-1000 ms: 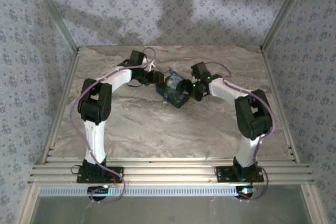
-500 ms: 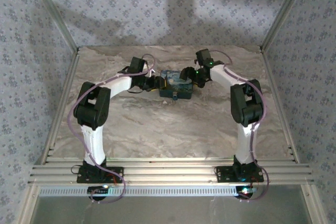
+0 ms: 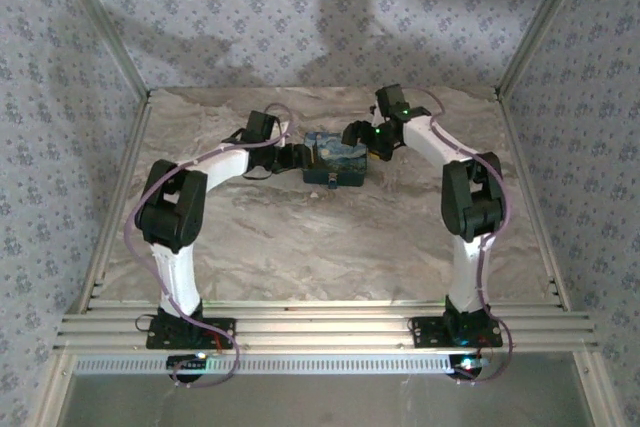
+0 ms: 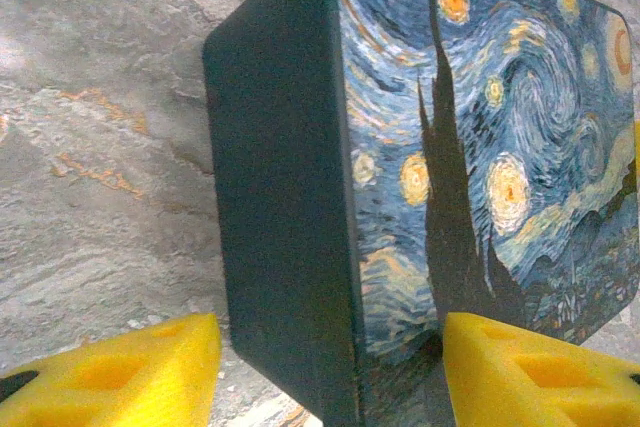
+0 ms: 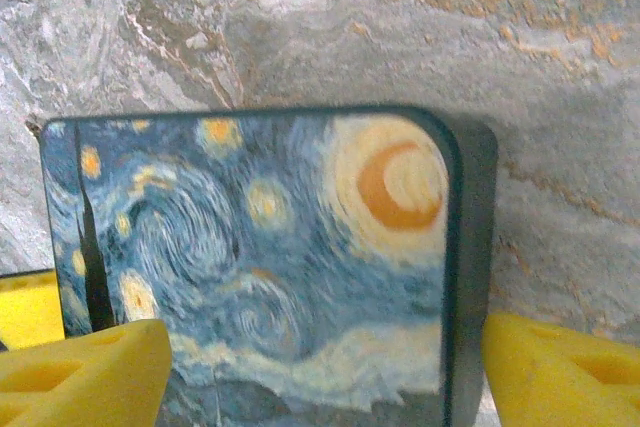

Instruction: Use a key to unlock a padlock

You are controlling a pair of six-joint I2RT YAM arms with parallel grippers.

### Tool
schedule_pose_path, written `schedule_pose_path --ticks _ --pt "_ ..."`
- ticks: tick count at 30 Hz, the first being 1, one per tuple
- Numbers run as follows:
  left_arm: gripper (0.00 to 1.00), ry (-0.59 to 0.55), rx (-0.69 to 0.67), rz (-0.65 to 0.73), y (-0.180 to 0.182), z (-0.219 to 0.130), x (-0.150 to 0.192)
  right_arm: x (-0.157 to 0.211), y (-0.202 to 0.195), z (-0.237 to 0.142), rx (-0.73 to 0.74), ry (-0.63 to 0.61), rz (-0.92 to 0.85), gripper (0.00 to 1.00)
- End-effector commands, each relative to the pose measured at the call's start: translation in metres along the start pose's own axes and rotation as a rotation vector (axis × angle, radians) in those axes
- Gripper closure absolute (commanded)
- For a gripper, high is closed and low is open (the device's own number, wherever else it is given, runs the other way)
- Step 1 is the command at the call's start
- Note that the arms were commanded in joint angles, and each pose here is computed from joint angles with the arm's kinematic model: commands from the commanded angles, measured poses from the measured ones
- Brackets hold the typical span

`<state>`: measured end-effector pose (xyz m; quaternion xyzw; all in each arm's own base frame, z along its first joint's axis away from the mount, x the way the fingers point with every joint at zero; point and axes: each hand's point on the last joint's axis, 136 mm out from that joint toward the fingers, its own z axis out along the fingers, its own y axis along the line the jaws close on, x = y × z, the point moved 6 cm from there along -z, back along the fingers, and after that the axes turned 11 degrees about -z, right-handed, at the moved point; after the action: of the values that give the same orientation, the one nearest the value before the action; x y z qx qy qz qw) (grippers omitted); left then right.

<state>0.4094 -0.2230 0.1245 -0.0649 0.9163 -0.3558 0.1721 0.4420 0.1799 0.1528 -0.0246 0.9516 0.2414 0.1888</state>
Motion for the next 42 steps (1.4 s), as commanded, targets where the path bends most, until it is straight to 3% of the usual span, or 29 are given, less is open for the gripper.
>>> schedule_pose_path --ticks 1,5,9,18,22,26,33,35,42 --pt "0.40 -0.028 0.021 -0.001 -0.003 -0.008 -0.005 0.016 -0.003 -0.007 0.001 0.022 0.001 0.18" --pt "0.46 0.013 0.096 -0.025 -0.006 0.005 -0.004 0.033 0.003 0.011 -0.057 0.069 0.015 0.24" --pt "0.54 0.012 0.079 -0.042 -0.006 0.015 -0.016 0.030 0.011 0.026 -0.052 0.102 0.014 0.26" --pt "0.52 0.006 0.089 -0.029 -0.011 0.040 -0.056 0.001 0.019 0.053 -0.070 0.033 0.074 0.27" --pt "0.45 -0.034 0.045 -0.006 -0.011 0.020 -0.074 -0.007 0.017 0.037 -0.044 0.020 0.070 0.19" --pt "0.41 -0.126 -0.044 0.013 -0.004 -0.023 -0.095 -0.013 0.019 0.006 -0.043 -0.035 0.059 0.16" --pt "0.41 -0.273 -0.359 -0.131 0.052 -0.088 -0.118 0.001 0.018 -0.040 0.005 -0.097 0.012 0.16" --pt "0.45 -0.258 -0.421 -0.222 0.073 -0.094 -0.121 0.014 0.018 -0.045 0.014 -0.090 0.006 0.16" --pt "0.55 -0.211 -0.500 -0.274 0.096 -0.077 -0.131 0.052 0.021 -0.048 0.040 -0.056 -0.009 0.16"
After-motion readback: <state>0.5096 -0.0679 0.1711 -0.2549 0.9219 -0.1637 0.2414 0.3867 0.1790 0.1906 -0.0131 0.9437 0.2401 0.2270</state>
